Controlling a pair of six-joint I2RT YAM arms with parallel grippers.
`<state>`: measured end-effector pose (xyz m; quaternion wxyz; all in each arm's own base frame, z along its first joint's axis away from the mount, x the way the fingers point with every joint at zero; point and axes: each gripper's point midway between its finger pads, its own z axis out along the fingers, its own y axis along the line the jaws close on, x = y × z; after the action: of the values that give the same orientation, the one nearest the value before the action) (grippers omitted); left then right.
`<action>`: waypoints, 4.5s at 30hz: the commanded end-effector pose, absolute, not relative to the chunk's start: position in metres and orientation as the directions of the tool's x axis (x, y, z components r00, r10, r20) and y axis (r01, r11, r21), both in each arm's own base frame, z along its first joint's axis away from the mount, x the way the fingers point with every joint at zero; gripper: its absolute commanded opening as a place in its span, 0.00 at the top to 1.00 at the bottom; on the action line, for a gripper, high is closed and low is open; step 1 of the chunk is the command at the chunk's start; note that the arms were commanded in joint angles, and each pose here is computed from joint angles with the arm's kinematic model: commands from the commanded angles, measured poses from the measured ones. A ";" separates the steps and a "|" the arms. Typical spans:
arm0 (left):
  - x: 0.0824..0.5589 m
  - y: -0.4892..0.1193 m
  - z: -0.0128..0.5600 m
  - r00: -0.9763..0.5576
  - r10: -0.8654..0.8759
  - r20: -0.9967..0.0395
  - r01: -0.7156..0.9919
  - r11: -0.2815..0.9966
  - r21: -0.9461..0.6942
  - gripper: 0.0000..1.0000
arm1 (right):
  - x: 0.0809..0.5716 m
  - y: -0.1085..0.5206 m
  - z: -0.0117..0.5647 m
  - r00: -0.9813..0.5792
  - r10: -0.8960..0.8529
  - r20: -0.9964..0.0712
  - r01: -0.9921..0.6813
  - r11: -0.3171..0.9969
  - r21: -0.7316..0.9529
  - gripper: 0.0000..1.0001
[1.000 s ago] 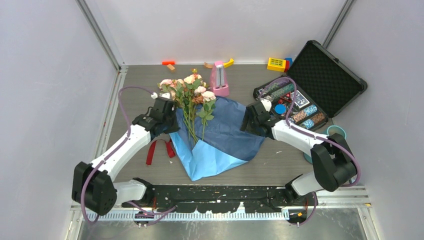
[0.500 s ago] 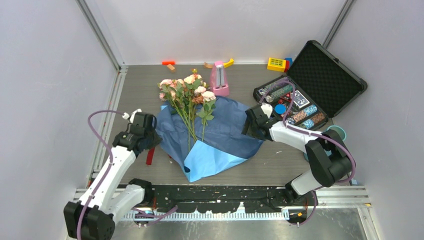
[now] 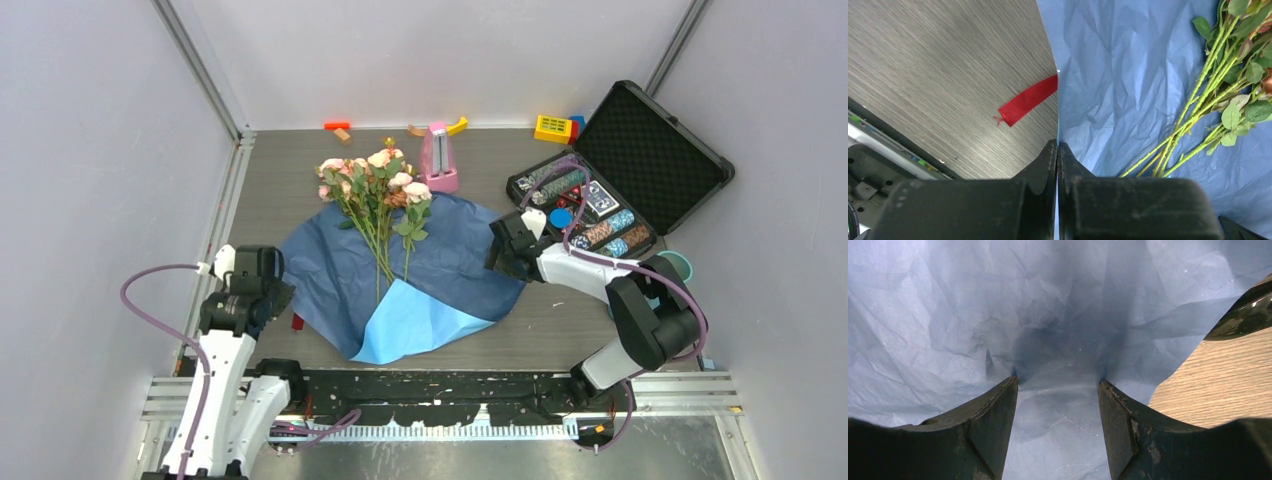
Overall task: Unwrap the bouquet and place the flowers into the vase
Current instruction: Unfold the wrapping paper at the center of the board.
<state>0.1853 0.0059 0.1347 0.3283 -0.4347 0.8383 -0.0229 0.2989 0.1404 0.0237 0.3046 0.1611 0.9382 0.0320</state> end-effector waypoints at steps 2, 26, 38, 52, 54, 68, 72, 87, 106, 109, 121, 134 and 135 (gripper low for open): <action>0.166 0.024 0.136 -0.283 -0.786 -0.550 -0.794 0.514 -0.326 1.00 | 0.313 0.140 0.028 -0.719 0.349 -0.601 0.312 0.935 0.170 0.35; 0.211 0.018 0.223 -0.394 -0.527 -0.753 -0.500 0.810 -0.306 0.36 | 0.325 0.170 0.084 -0.727 0.238 -0.644 0.084 0.962 0.260 0.32; 0.276 -0.084 0.171 -0.638 -0.580 -0.506 -0.203 0.761 -0.616 0.18 | 0.314 0.150 0.110 -0.687 0.334 -0.645 0.185 0.939 0.290 0.26; 0.308 -0.111 0.095 -0.763 -0.547 -0.345 -0.212 0.715 -0.666 0.15 | 0.310 0.064 0.082 -0.639 0.449 -0.624 0.399 0.888 0.230 0.20; 0.308 -0.108 0.087 -0.766 -0.544 -0.341 -0.227 0.726 -0.649 0.15 | 0.312 0.061 0.075 -0.643 0.455 -0.616 0.409 0.884 0.226 0.20; 0.298 -0.083 0.042 -0.737 -0.574 -0.356 -0.343 0.772 -0.536 0.12 | 0.350 0.078 0.050 -0.662 0.442 -0.605 0.359 0.896 0.262 0.64; 0.297 -0.080 0.034 -0.728 -0.589 -0.350 -0.368 0.767 -0.526 0.12 | 0.367 0.082 0.045 -0.669 0.425 -0.610 0.344 0.904 0.252 0.86; 0.311 -0.071 0.034 -0.672 -0.624 -0.399 -0.379 0.753 -0.538 0.11 | 0.443 0.087 0.058 -0.651 0.360 -0.668 0.296 0.931 0.213 1.00; 0.269 -0.194 0.116 -0.816 -0.293 -0.499 0.165 0.709 -0.686 0.13 | 0.437 0.091 0.116 -0.648 0.323 -0.690 0.215 0.946 0.241 0.44; 0.261 -0.205 0.113 -0.829 -0.254 -0.498 0.205 0.691 -0.694 0.13 | 0.427 0.092 0.127 -0.642 0.336 -0.690 0.209 0.942 0.264 0.41; 0.249 -0.232 0.091 -0.883 -0.152 -0.445 0.265 0.622 -0.737 0.14 | 0.391 0.121 0.177 -0.655 0.351 -0.669 0.057 0.906 0.419 0.35; 0.194 -0.287 0.107 -0.893 0.075 -0.444 0.430 0.431 -0.793 0.54 | 0.372 0.103 0.190 -0.623 0.350 -0.700 0.107 0.924 0.367 0.31; 0.188 -0.290 0.111 -0.889 0.088 -0.449 0.443 0.415 -0.795 0.54 | 0.370 0.099 0.190 -0.613 0.351 -0.708 0.124 0.927 0.353 0.31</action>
<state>0.2009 -0.2699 0.0809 0.1612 0.1010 0.8630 -0.4680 0.3787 0.1087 0.1750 0.3936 0.1226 0.8977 0.1553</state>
